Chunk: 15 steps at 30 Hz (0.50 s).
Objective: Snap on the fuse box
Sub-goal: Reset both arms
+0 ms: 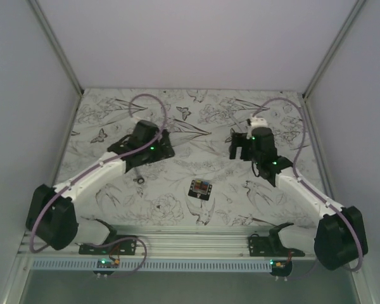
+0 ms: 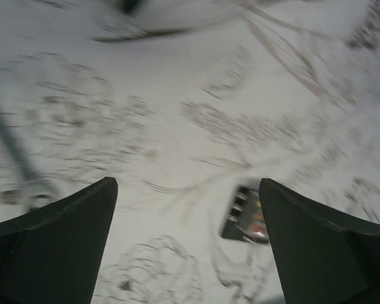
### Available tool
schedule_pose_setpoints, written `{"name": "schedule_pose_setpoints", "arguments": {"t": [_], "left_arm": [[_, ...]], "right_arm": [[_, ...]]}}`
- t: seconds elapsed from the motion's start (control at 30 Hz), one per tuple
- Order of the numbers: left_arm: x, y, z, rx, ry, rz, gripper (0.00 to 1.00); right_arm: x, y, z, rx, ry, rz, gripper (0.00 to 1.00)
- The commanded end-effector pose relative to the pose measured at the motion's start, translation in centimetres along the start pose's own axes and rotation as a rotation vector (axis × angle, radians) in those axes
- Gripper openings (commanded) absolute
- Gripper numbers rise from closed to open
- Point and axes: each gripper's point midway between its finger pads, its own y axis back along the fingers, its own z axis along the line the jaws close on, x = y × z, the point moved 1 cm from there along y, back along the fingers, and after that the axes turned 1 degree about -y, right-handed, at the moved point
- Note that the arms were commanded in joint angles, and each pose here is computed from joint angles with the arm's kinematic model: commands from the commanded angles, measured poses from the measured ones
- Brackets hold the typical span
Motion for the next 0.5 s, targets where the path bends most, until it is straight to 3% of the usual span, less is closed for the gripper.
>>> {"name": "schedule_pose_setpoints", "arguments": {"t": [0.0, 0.23, 0.37, 0.47], "left_arm": [[-0.9, 1.4, 8.7, -0.250, 0.009, -0.066, 0.99], [-3.7, 5.4, 19.8, -0.648, 0.063, -0.293, 1.00], [-4.3, 5.9, 24.3, -0.822, 0.043, -0.371, 1.00], [-4.1, 4.5, 26.3, -0.853, 0.005, -0.396, 1.00]], "right_arm": [[-2.3, 0.5, -8.2, 0.313, -0.055, -0.211, 0.99], [-0.4, 1.8, -15.7, 0.604, -0.116, -0.481, 0.99], [1.5, 1.0, -17.5, 0.642, -0.103, -0.498, 0.99], [1.3, 0.1, -17.3, 0.604, -0.044, -0.490, 1.00]]}}
